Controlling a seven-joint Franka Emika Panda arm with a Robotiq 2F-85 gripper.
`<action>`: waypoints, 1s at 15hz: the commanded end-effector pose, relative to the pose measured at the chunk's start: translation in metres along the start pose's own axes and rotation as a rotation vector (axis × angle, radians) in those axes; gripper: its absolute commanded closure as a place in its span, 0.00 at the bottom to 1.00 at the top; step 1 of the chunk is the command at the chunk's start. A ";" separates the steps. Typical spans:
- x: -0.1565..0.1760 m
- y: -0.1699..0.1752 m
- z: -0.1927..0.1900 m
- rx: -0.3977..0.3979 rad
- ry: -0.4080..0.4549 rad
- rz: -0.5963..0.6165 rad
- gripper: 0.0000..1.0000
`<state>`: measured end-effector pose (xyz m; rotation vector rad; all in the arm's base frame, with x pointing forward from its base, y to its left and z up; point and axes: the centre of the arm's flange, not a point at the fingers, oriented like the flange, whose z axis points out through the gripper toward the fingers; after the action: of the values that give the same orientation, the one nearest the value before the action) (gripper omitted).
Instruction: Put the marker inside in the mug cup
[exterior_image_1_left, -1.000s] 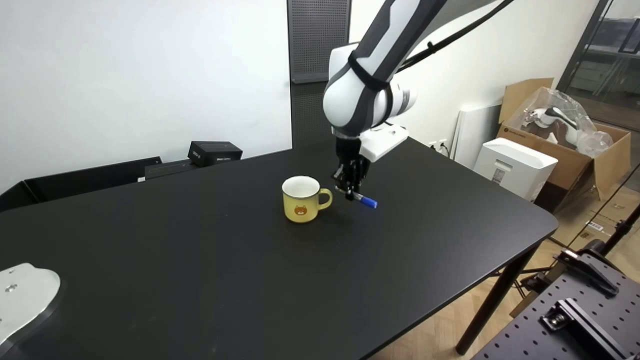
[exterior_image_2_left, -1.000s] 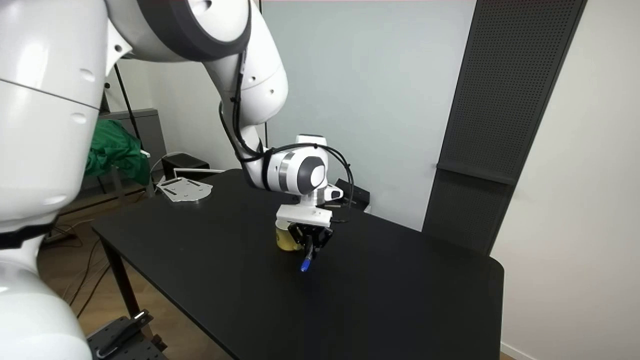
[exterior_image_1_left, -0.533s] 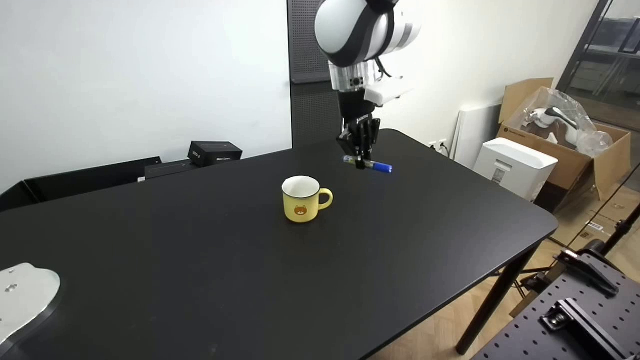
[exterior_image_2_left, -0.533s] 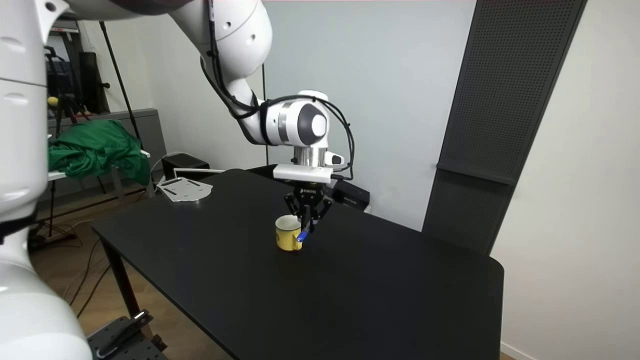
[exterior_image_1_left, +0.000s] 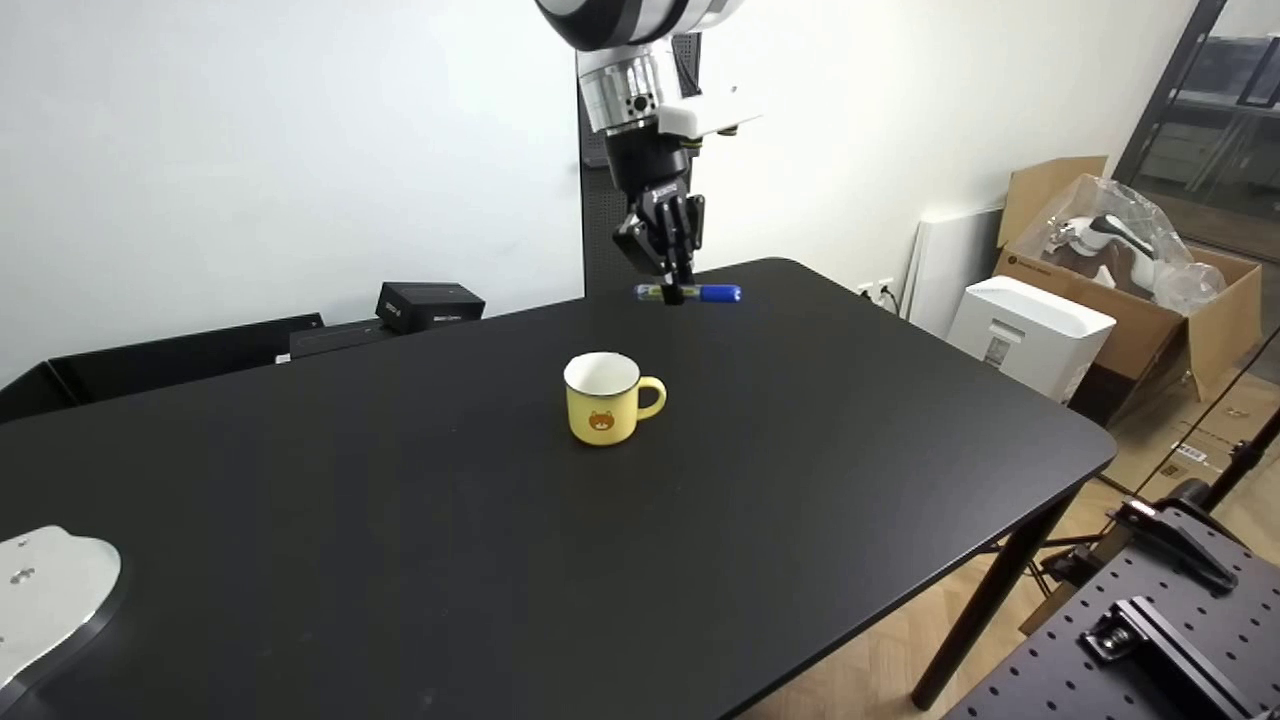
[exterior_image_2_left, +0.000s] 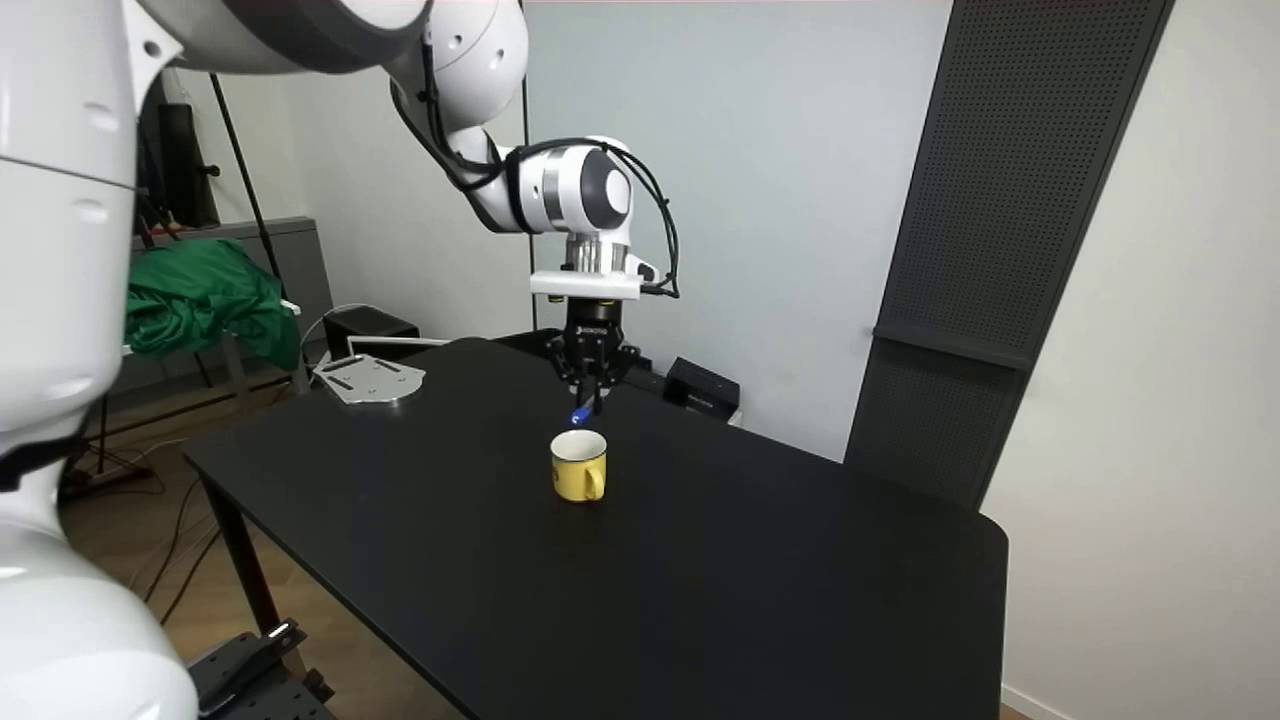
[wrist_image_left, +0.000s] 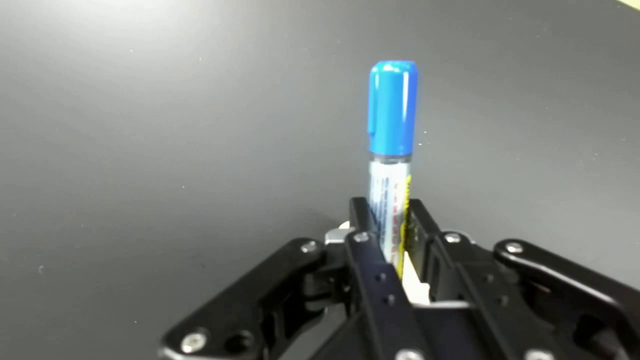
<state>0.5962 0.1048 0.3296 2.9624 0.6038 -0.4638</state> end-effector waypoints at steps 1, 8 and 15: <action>0.050 -0.016 -0.009 0.012 -0.046 -0.059 0.95; 0.059 -0.032 0.009 0.030 -0.155 -0.083 0.95; 0.047 -0.026 0.031 0.051 -0.232 -0.078 0.79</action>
<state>0.6178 0.1419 0.2847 2.8792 0.6908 -0.8273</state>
